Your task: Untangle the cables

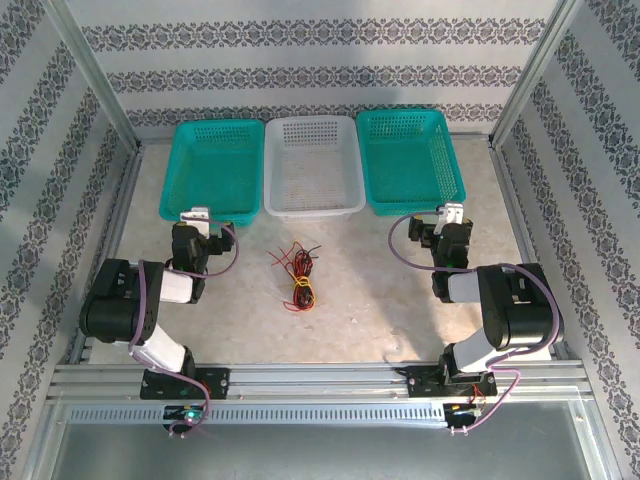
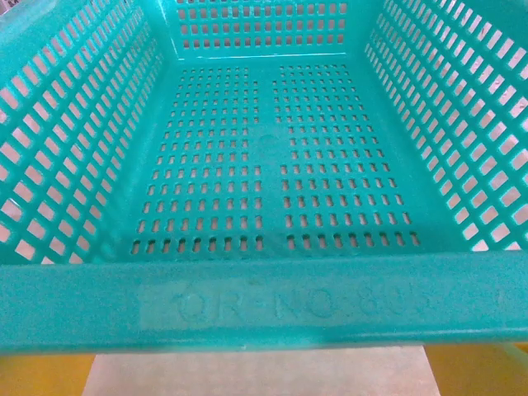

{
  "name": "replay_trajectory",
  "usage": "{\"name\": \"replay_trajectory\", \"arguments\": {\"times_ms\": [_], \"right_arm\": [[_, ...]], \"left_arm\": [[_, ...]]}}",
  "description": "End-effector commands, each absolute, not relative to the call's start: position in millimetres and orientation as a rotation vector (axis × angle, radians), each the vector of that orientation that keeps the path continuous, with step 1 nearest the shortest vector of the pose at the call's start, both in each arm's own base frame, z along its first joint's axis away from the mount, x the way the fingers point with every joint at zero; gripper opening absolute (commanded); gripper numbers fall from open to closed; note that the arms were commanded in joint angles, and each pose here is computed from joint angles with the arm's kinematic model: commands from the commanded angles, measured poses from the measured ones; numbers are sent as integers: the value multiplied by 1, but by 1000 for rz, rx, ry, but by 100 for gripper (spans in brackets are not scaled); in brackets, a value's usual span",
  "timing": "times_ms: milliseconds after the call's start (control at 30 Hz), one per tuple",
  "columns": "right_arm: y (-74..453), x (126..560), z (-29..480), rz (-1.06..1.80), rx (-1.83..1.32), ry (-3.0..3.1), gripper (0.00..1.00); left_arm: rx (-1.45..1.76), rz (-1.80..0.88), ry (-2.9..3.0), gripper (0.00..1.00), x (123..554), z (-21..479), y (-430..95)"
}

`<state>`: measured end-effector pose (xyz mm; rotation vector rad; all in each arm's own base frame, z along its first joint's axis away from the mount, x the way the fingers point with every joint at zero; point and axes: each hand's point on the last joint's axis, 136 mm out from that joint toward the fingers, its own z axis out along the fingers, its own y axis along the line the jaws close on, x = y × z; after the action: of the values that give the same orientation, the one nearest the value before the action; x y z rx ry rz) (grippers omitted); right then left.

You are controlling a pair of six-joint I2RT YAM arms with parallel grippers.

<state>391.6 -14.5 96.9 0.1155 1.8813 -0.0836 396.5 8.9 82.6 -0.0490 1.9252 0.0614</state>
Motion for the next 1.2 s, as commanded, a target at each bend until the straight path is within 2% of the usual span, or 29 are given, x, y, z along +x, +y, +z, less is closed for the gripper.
{"name": "replay_trajectory", "arguments": {"times_ms": [0, 900, 1067, 1167], "right_arm": [[-11, 396, 107, -58, 106, 1849, 98], [-15, 394, 114, -99, 130, 1828, 98], [-8, 363, 146, -213, 134, 1778, 98], [-16, 346, 147, -198, 251, 1857, 98]], "left_arm": [[-44, 63, 1915, 99, 401, 87, 11], [-44, 63, 1916, 99, 401, 87, 11], [-119, 127, 1924, 99, 399, 126, 24], [-272, 131, 1969, 94, 395, 152, 32]]}}
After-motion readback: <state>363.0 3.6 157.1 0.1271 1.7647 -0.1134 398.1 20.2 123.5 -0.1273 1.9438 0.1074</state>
